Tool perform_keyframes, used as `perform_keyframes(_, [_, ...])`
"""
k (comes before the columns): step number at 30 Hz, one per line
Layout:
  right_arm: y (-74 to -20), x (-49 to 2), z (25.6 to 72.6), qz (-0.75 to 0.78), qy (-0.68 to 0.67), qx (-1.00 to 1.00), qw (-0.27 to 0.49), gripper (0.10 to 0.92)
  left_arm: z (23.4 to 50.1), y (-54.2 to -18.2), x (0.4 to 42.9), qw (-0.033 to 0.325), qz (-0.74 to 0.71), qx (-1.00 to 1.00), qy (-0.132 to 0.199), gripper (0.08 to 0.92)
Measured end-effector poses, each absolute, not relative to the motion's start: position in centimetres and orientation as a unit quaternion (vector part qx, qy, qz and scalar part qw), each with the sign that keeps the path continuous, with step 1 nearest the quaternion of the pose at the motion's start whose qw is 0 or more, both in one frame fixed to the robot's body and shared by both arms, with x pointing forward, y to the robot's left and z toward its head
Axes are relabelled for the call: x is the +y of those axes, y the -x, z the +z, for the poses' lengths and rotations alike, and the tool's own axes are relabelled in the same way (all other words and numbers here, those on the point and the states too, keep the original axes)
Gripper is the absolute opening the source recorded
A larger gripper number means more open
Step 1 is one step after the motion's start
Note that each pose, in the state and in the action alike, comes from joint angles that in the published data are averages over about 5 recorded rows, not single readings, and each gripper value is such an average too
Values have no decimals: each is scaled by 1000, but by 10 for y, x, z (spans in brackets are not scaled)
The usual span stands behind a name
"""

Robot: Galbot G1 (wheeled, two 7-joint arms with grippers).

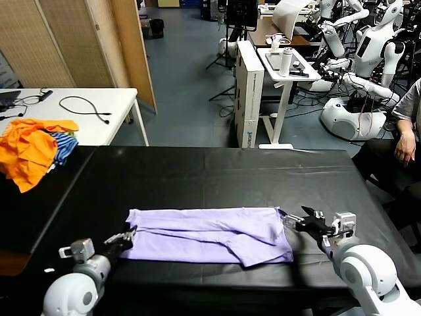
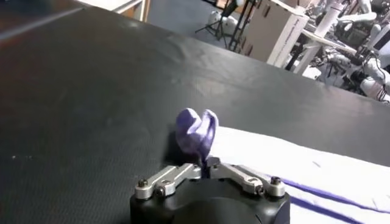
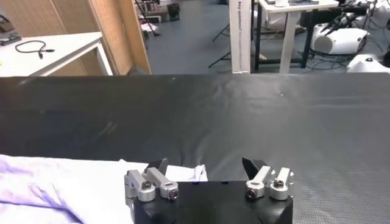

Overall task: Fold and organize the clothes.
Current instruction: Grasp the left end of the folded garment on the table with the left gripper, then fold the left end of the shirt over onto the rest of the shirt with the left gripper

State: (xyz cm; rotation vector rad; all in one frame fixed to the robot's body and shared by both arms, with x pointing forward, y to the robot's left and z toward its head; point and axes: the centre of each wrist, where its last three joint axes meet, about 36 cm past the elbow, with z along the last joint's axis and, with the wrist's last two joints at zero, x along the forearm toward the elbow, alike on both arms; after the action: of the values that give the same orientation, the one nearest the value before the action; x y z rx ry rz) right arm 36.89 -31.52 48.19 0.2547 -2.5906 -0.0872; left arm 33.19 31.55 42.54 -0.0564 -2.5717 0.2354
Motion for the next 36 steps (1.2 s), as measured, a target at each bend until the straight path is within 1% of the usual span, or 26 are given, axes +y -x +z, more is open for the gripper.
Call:
perform_keyframes(4, [-368,-314,480,-36,-93,-959,266,907,434,-330,325,254,23,-967,11,183])
perform_keyframes(12, [-362,-308,475,-46,-98,-956,271,907,456,-333,374,204,-127,-970,-34,183])
perform_keyframes(15, [-359,-306,474,-50,-98,-956,273,907,466,-337,383,195,-165,-965,-51,183])
perform_keyframes(17, [-357,-306,473,-52,-97,-955,274,907,471,-338,380,194,-166,-965,-55,183])
perform_keyframes(21, [-353,-307,474,-54,-93,-956,274,907,477,-335,360,199,-125,-971,-38,183])
perform_keyframes(27, [-346,-311,472,-53,-83,-957,273,907,484,-326,316,224,-11,-975,2,183])
perform_keyframes(33, [-337,-311,467,-52,-71,-957,277,907,497,-319,274,225,86,-969,52,183])
perform_keyframes(36, [-332,-311,465,-53,-66,-956,280,907,498,-319,256,224,115,-965,74,183])
